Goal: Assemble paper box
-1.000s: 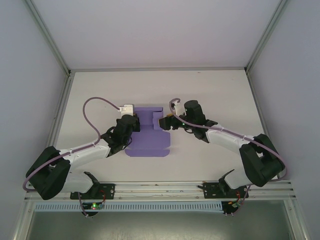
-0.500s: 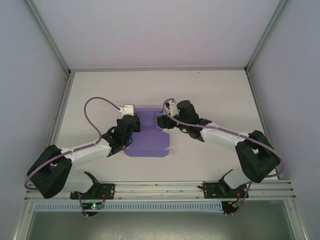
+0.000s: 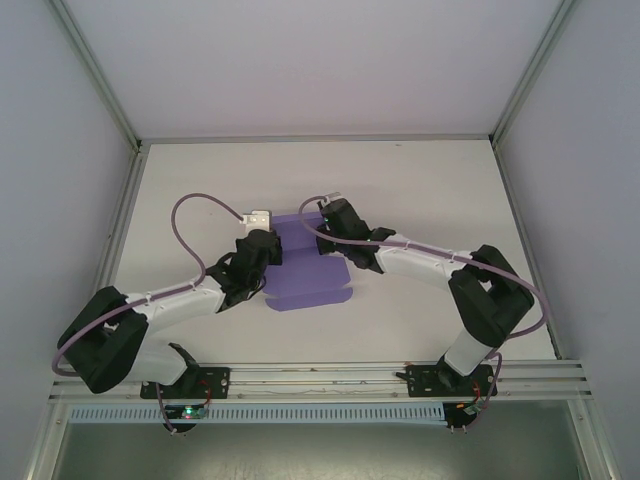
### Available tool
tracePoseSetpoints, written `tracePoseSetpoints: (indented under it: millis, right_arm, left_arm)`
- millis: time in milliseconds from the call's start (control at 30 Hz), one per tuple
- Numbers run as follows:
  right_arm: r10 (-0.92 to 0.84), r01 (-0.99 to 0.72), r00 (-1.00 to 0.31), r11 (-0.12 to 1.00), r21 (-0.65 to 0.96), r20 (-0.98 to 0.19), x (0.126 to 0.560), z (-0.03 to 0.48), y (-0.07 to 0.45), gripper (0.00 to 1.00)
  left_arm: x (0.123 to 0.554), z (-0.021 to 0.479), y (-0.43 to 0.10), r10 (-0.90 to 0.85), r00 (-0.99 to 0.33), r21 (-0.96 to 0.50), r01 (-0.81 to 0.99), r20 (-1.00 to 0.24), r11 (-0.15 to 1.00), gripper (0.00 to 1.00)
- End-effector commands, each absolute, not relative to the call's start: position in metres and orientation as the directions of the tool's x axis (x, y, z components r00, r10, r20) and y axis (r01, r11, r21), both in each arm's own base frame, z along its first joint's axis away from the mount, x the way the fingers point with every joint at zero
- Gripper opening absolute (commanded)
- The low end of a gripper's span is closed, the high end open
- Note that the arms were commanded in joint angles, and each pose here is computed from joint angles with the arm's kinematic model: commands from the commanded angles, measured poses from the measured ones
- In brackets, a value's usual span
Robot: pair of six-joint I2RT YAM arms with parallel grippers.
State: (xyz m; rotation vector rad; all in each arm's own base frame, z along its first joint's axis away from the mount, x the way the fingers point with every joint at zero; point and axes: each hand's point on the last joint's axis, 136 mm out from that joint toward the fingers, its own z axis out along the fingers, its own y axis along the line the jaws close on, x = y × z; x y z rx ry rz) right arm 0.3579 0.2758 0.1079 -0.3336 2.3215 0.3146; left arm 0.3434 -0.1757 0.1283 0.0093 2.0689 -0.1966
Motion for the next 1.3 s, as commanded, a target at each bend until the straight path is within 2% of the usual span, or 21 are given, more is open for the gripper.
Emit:
tracePoseSetpoints:
  millis: [0,133,300,533,700,833,933,1000,1067,1200,1267]
  right_arm:
    - [-0.189,-0.095,-0.743,0.979,-0.178,-0.643,0.361,0.077,0.205,0.0]
    - [-0.211,0.013,-0.769,0.939,-0.345,-0.603,0.361,0.074,0.175,0.0]
    - [-0.262,0.05,-0.795,0.87,-0.49,-0.547,0.359,0.073,0.147,0.0]
    - [-0.368,0.081,-0.807,0.706,-0.704,-0.462,0.358,0.098,0.117,0.0]
    - [-0.35,0.108,-0.807,0.703,-0.703,-0.475,0.358,0.097,0.112,0.0]
    - [-0.31,0.138,-0.787,0.754,-0.642,-0.534,0.362,0.095,0.119,0.0]
    - [-0.355,0.165,-0.773,0.689,-0.706,-0.526,0.366,0.108,0.119,0.01]
    - [-0.373,0.136,-0.785,0.677,-0.723,-0.496,0.368,0.104,0.123,0.05]
    - [-0.366,0.08,-0.787,0.736,-0.672,-0.496,0.369,0.089,0.133,0.14]
    - [-0.31,0.006,-0.746,0.882,-0.472,-0.589,0.368,0.077,0.158,0.23]
    - [-0.278,-0.041,-0.721,0.931,-0.362,-0.635,0.369,0.078,0.171,0.34]
  left_arm:
    - [0.349,0.137,-0.16,-0.108,-0.468,-0.11,-0.022,-0.877,0.994,0.0]
    - [0.348,0.135,-0.147,-0.1,-0.468,-0.068,-0.085,-0.878,0.994,0.0]
    - [0.345,0.131,-0.133,-0.069,-0.481,-0.004,-0.135,-0.874,0.991,0.0]
    - [0.343,0.127,-0.125,-0.045,-0.505,0.046,-0.166,-0.862,0.985,0.0]
    - [0.342,0.125,-0.126,-0.051,-0.512,0.038,-0.162,-0.857,0.986,0.0]
    - [0.343,0.128,-0.134,-0.063,-0.512,0.008,-0.136,-0.857,0.991,0.0]
    - [0.345,0.131,-0.136,-0.067,-0.512,-0.001,-0.13,-0.857,0.992,0.0]
    - [0.345,0.132,-0.139,-0.068,-0.512,-0.009,-0.118,-0.856,0.993,0.0]
    - [0.346,0.131,-0.143,-0.07,-0.513,-0.019,-0.104,-0.855,0.994,0.0]
    - [0.346,0.132,-0.148,-0.078,-0.516,-0.043,-0.08,-0.853,0.996,0.0]
    - [0.346,0.135,-0.151,-0.083,-0.511,-0.06,-0.062,-0.855,0.996,0.0]
